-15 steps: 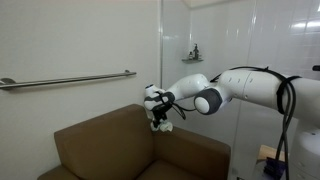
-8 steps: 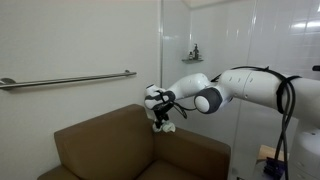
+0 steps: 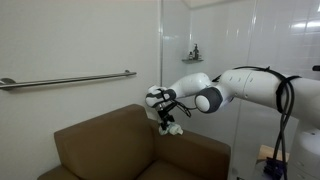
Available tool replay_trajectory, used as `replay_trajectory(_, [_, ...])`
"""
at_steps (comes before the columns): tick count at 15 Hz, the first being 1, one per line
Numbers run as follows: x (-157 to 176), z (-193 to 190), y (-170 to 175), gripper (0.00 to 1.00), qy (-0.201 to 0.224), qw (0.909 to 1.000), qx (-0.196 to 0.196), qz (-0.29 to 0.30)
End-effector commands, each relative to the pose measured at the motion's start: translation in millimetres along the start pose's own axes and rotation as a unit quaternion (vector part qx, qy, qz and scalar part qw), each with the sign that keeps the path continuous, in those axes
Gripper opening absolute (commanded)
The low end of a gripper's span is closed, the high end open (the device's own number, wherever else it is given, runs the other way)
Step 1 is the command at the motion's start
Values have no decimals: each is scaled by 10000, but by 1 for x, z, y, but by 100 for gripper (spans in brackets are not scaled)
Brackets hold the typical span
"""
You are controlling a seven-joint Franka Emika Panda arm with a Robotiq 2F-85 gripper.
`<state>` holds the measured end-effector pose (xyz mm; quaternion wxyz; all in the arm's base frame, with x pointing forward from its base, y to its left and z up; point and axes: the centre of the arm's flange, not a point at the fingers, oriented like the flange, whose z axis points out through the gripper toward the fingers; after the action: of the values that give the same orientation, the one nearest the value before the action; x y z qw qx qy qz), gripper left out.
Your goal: Use the towel to wipe the arm rest
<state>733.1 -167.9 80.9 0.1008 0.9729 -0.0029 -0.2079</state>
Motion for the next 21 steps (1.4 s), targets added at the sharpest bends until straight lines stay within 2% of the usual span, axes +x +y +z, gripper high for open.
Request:
replay_trajectory(1, [-30, 24, -2, 4, -26, 10000, 54, 38])
replay_trajectory(5, [6, 19, -2, 4, 365, 9992, 125, 130])
replay_trajectory(12, [40, -16, -8, 5, 1081, 9941, -111, 72])
replay_trajectory(13, [43, -20, -9, 26, 1202, 9926, -147, 91])
replay_trajectory(16, [47, -34, -10, 38, 1385, 9899, -243, 176])
replay_trajectory(21, [41, -48, -6, 70, 1341, 9897, -340, 378])
